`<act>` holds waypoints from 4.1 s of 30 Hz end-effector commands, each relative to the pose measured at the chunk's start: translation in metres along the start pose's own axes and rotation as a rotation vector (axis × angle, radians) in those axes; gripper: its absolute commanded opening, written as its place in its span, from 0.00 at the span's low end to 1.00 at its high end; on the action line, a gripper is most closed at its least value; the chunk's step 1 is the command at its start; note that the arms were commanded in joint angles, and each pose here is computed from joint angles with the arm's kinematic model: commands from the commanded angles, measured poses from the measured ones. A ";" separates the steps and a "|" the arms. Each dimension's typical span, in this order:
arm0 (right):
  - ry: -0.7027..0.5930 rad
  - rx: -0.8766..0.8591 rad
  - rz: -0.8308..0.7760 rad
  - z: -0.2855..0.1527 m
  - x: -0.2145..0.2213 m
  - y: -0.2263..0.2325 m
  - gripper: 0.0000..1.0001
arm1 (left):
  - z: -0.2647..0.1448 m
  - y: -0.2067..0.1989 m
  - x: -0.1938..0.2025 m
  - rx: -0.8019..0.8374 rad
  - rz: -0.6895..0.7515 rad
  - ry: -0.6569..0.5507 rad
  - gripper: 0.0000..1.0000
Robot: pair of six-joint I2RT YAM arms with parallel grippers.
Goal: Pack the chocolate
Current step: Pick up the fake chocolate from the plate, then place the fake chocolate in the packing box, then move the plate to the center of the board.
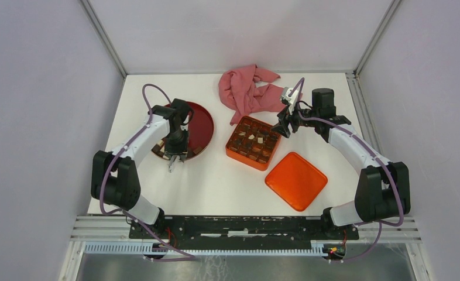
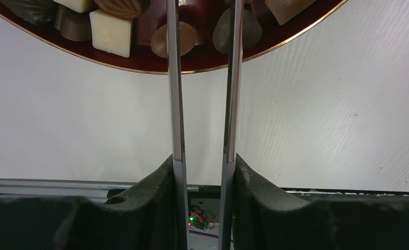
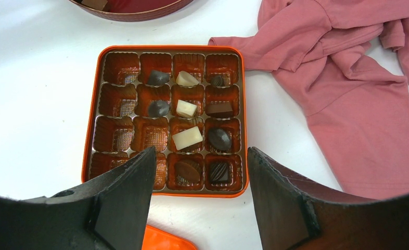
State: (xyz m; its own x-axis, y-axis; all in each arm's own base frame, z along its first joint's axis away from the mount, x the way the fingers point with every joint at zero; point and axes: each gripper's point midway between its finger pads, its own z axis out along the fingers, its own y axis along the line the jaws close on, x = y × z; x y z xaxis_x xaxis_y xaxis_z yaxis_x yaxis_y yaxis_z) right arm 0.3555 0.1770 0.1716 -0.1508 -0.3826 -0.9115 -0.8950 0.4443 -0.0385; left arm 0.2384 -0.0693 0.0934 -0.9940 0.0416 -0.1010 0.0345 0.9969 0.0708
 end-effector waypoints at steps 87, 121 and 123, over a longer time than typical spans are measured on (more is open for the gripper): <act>0.008 0.015 -0.018 0.001 0.003 -0.010 0.70 | -0.055 -0.239 0.006 0.554 0.405 -0.336 0.14; 0.006 0.012 -0.019 0.000 0.003 -0.009 0.70 | -0.086 -0.215 -0.013 0.472 0.355 -0.471 0.33; 0.007 0.011 -0.016 0.000 0.004 -0.009 0.70 | -0.081 -0.194 -0.020 0.417 0.316 -0.478 0.32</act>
State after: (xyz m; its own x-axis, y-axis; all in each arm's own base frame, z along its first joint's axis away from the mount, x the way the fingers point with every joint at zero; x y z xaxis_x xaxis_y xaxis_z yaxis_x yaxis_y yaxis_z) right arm 0.3587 0.1723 0.1635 -0.1621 -0.3969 -0.9034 -0.8916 0.4512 -0.0382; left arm 0.2220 -0.2885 0.1306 -0.7997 0.3502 -0.4876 0.5065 0.8297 -0.2348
